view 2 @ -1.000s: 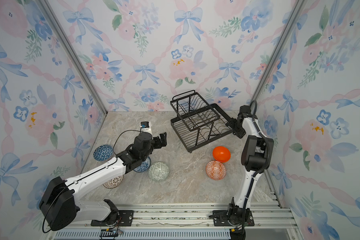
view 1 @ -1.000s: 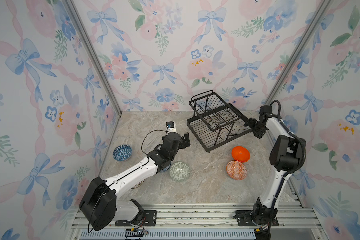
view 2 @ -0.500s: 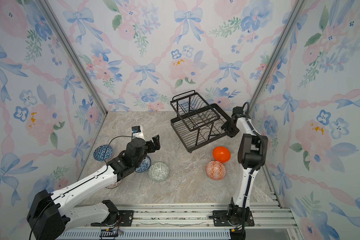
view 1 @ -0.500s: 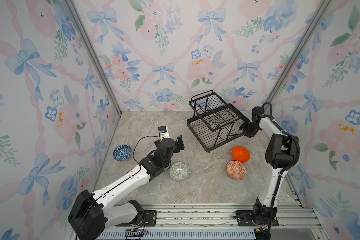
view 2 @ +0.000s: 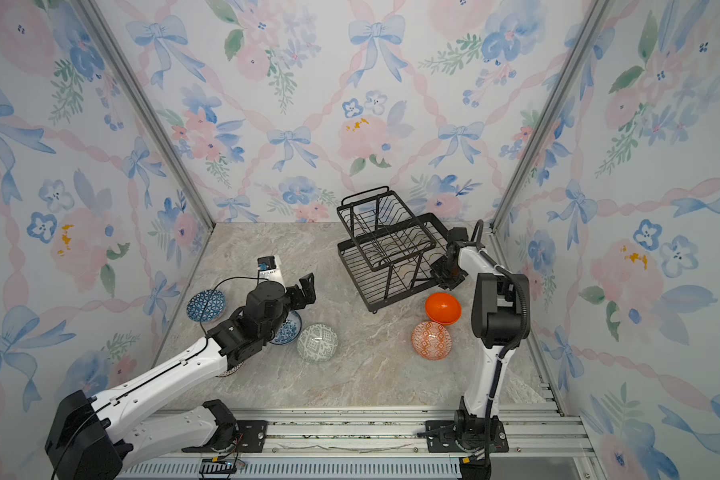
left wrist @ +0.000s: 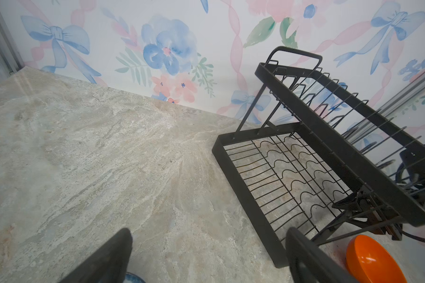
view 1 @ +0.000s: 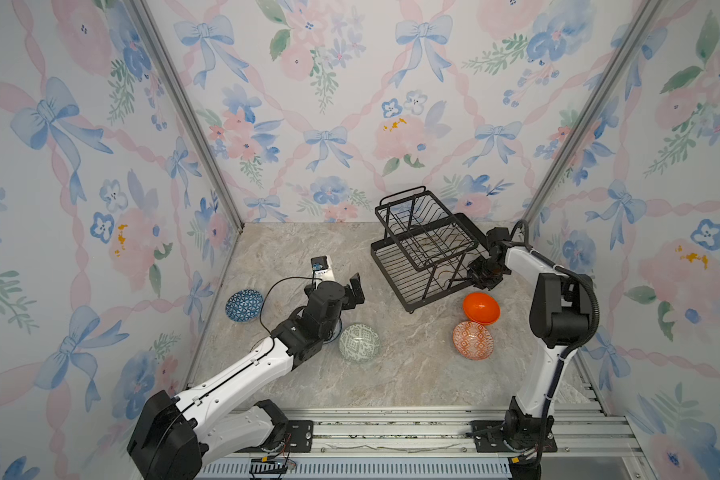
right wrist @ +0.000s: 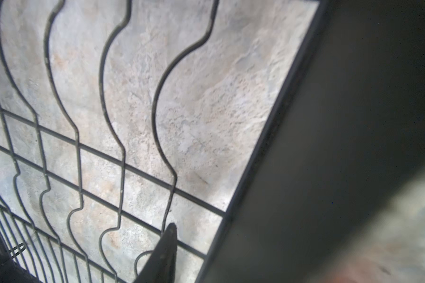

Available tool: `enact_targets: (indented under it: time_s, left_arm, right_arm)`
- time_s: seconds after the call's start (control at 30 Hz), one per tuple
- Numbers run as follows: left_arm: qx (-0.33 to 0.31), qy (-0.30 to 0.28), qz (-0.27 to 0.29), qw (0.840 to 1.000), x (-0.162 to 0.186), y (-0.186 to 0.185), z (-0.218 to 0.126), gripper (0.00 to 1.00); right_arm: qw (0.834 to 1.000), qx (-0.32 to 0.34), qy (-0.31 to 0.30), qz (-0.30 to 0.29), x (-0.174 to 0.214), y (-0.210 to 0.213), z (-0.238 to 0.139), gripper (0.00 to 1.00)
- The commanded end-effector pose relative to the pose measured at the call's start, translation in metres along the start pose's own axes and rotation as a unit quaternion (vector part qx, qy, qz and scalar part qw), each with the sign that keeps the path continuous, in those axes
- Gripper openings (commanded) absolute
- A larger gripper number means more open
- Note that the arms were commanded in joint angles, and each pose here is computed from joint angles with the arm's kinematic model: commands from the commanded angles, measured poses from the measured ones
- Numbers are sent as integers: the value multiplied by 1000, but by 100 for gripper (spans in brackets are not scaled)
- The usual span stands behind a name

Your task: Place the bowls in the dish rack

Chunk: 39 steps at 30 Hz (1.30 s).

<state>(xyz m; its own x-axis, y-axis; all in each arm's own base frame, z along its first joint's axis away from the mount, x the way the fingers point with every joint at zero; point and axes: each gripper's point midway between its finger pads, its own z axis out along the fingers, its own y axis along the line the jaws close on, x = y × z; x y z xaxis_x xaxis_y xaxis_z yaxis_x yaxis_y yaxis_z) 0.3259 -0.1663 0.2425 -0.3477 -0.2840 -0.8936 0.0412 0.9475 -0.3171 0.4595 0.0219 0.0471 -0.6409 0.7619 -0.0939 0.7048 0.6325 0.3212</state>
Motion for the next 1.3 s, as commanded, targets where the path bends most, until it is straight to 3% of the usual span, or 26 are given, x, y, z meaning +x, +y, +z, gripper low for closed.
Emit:
enact_targets:
  time_s: [0.0,0.13,0.4,0.6,0.7,0.9,1.0,1.27]
  left_arm:
    - [-5,-4,20,1000,-1,4,-4,98]
    - [-9,3,31,999,3,6,1,98]
    - [5,23,39,999,6,-12,18,98]
    - [19,40,39,998,9,-25,30,98]
    - [26,44,40,998,9,-33,35,98]
    - [62,49,58,995,0,-57,40,98]
    - [54,53,58,995,5,-55,44,98]
    - [61,68,63,994,5,-70,57,98]
  right_arm:
    - [999,-41,22,-24,25,31,-16,36]
    - [997,-44,25,-51,21,37,-32,42]
    - [993,-29,-22,-113,-24,22,-90,65]
    - [971,17,-94,-220,-83,22,-114,80]
    - [954,-19,-122,-274,-107,39,-107,81]
    - [931,-21,-163,-327,-133,52,-96,77]
    - [933,-36,-148,-327,-136,50,-84,76]
    - [934,5,-121,-337,-140,32,-43,69]
